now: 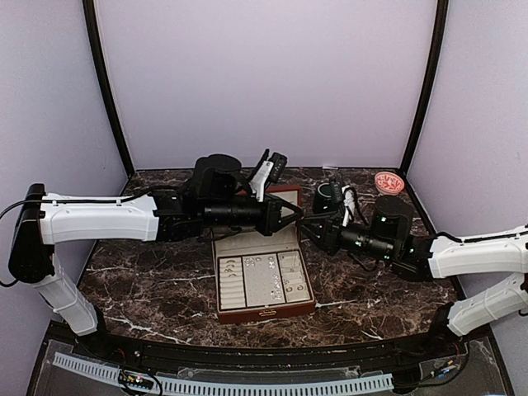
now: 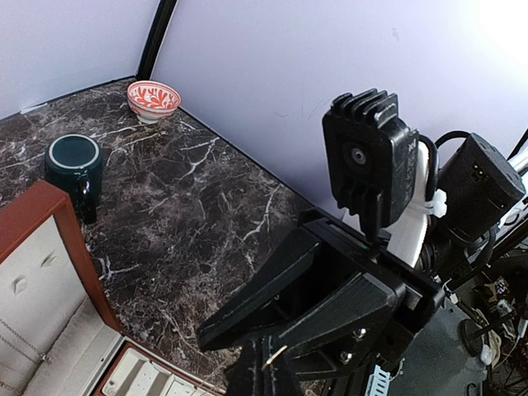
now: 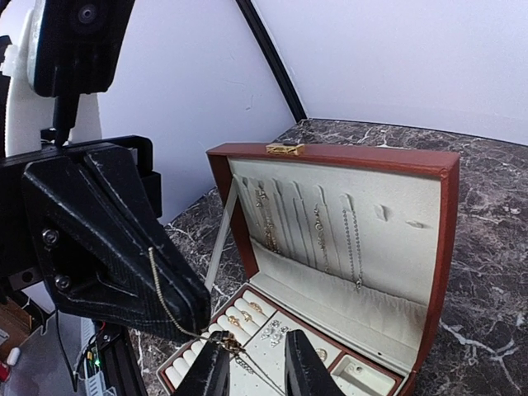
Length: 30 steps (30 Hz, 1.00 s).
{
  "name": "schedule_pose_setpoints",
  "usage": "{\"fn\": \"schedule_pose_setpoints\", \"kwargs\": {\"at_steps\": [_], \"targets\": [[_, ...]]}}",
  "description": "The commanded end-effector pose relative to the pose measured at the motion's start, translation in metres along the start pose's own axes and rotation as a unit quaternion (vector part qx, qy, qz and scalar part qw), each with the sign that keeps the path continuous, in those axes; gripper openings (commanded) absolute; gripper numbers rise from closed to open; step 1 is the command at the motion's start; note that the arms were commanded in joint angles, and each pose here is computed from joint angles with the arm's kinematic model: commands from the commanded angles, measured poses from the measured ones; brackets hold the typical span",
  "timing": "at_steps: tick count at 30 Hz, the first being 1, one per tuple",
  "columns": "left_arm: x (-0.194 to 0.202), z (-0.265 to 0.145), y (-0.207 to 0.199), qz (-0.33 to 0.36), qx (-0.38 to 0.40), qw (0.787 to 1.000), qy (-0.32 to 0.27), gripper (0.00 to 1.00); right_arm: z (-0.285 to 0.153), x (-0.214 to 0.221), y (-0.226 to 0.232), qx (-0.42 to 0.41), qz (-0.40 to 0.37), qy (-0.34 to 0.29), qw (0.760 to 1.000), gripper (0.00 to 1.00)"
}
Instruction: Organize the mixed jewelry
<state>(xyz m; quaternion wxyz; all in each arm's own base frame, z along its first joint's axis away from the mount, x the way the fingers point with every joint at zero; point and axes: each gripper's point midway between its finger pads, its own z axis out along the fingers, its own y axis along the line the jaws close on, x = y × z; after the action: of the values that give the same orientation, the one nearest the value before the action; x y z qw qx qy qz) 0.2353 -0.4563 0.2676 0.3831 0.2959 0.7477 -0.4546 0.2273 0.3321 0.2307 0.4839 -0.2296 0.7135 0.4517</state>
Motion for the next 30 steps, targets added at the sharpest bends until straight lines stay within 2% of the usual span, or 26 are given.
{"fn": "schedule_pose_setpoints", "kwargs": {"at_steps": [1, 7, 13, 16, 20, 21, 24, 26, 30], "targets": [[-0.010, -0.014, -0.009, 0.001, 0.012, 1.000, -0.013, 0.00, 0.002, -0.027, 0.006, 0.000, -0.007, -0.052, 0.999, 0.23], [-0.009, -0.014, -0.007, 0.000, 0.006, 1.000, -0.013, 0.00, 0.000, -0.028, 0.007, -0.005, 0.000, -0.063, 0.998, 0.20], [-0.009, -0.013, -0.009, 0.000, 0.014, 1.000, -0.012, 0.00, 0.007, -0.027, 0.015, -0.030, -0.002, -0.057, 0.998, 0.25], [-0.010, -0.014, -0.009, 0.003, 0.014, 1.000, -0.015, 0.00, 0.009, -0.026, 0.015, -0.034, 0.001, -0.058, 0.998, 0.24], [-0.008, -0.020, -0.004, 0.015, -0.001, 1.000, -0.025, 0.00, 0.008, -0.031, 0.013, -0.023, 0.007, -0.065, 0.998, 0.03], [-0.008, -0.022, 0.000, 0.021, -0.008, 0.999, -0.028, 0.00, 0.007, -0.034, 0.012, -0.019, 0.006, -0.067, 0.998, 0.00], [-0.003, -0.027, 0.011, 0.036, -0.028, 0.998, -0.032, 0.01, 0.005, -0.044, 0.011, -0.002, 0.004, -0.070, 0.998, 0.00], [0.001, -0.030, 0.020, 0.054, -0.044, 0.997, -0.031, 0.05, 0.006, -0.049, 0.009, 0.012, 0.001, -0.066, 0.998, 0.00], [0.011, -0.034, 0.037, 0.092, -0.072, 0.993, -0.025, 0.28, 0.013, -0.056, 0.001, 0.049, -0.004, -0.048, 0.998, 0.00]]}}
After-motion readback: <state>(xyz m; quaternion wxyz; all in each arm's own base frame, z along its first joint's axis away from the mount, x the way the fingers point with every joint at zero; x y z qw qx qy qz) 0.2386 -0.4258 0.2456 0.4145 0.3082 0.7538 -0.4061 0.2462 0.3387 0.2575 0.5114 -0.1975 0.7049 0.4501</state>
